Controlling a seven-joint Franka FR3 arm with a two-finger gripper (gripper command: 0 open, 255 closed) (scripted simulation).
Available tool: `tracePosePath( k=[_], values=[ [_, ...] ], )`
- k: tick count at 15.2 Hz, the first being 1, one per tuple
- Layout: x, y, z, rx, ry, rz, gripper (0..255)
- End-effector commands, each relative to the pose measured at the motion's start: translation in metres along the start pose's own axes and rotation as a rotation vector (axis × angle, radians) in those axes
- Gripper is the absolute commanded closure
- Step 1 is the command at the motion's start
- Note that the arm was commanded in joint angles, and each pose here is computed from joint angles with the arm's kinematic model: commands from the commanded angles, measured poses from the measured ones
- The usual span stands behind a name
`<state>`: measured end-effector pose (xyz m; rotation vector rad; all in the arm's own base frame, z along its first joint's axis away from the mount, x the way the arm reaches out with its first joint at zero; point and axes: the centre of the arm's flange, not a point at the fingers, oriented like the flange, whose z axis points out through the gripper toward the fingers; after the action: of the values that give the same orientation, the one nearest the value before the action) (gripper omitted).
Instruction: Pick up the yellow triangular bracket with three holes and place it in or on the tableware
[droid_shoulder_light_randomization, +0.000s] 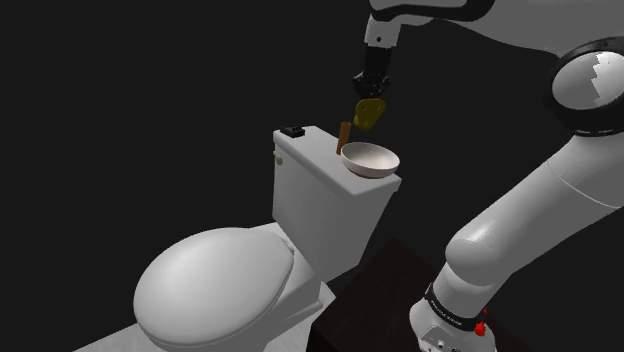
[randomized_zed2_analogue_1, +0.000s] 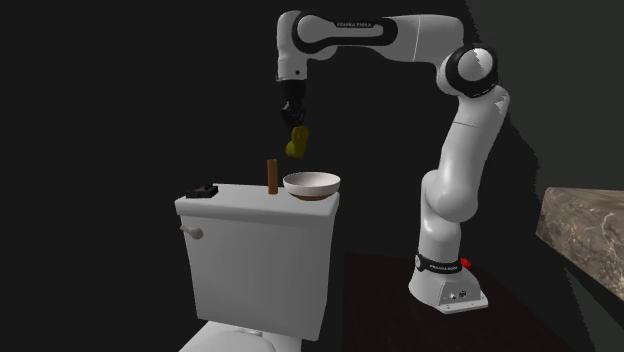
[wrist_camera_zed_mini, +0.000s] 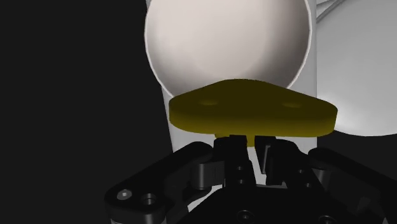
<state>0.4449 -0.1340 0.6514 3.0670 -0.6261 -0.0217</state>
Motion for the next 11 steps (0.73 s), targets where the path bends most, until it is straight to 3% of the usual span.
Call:
tracePosePath(
  k=[1,11],
  values=[
    [-0.025,0.012,0.002,0.000,0.000,0.000,255],
    [-0.034,0.016,0.049,0.000,0.000,0.000,255]
  ],
)
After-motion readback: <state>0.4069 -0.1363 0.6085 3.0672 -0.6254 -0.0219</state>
